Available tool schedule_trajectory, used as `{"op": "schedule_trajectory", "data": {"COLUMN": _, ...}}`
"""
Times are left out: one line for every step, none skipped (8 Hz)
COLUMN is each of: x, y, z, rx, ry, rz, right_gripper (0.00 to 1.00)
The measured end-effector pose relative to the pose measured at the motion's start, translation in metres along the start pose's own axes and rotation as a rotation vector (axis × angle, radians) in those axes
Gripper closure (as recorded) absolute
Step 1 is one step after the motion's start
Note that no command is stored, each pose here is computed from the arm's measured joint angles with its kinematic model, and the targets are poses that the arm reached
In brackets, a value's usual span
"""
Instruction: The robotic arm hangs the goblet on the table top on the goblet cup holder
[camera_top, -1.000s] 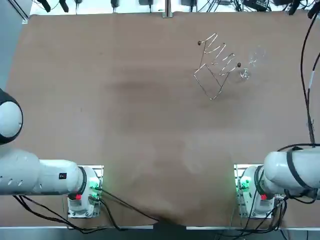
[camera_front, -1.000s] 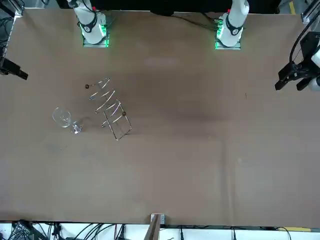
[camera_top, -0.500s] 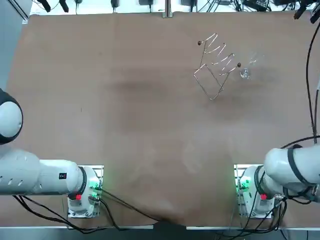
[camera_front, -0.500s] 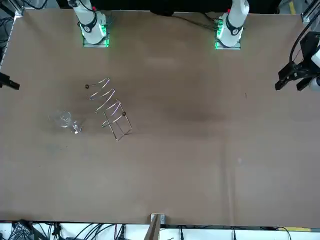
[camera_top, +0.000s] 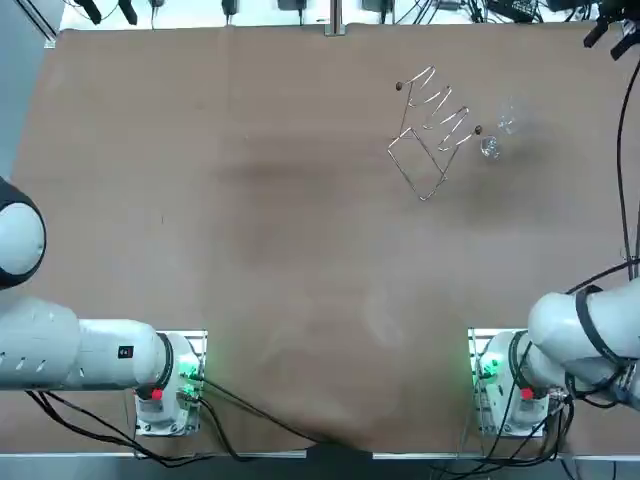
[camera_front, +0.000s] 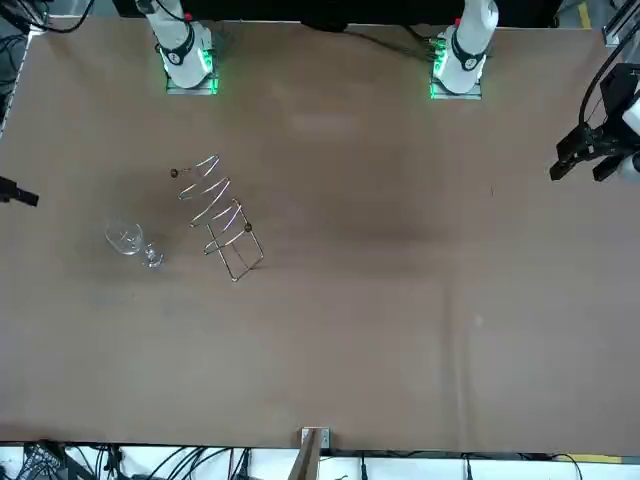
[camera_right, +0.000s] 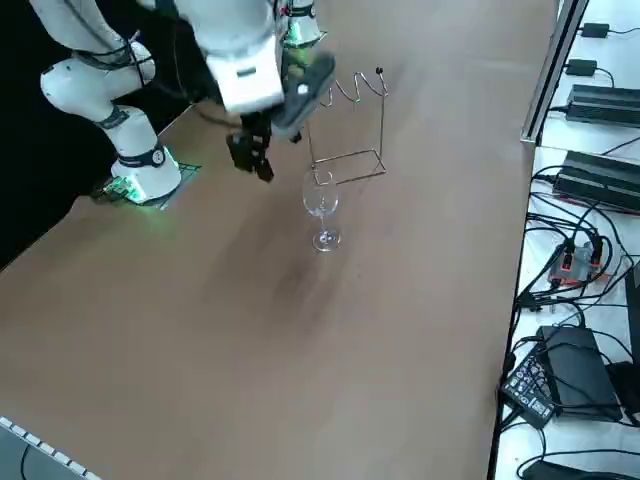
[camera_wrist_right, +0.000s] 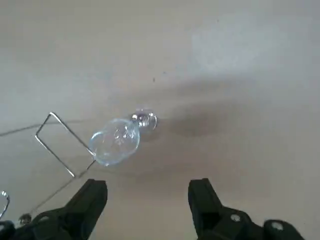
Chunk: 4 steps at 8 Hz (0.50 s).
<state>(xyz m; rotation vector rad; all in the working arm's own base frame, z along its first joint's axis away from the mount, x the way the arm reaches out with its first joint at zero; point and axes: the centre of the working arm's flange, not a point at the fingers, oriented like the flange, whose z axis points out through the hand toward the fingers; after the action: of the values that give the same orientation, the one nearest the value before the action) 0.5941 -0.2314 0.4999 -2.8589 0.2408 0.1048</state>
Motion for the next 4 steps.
{"op": "schedule_trajectory", "data": {"x": 0.008, "y": 0.019, "z": 0.016, "rx": 0.037, "ry": 0.012, "rz": -0.006, "right_gripper": 0.0}}
{"op": "schedule_trajectory", "data": {"x": 0.015, "y": 0.038, "z": 0.037, "rx": 0.082, "ry": 0.024, "rz": -0.012, "right_gripper": 0.0}}
{"op": "schedule_trajectory", "data": {"x": 0.022, "y": 0.057, "z": 0.062, "rx": 0.136, "ry": 0.035, "rz": -0.014, "right_gripper": 0.0}}
{"op": "schedule_trajectory", "data": {"x": 0.027, "y": 0.074, "z": 0.086, "rx": 0.188, "ry": 0.048, "rz": -0.006, "right_gripper": 0.0}}
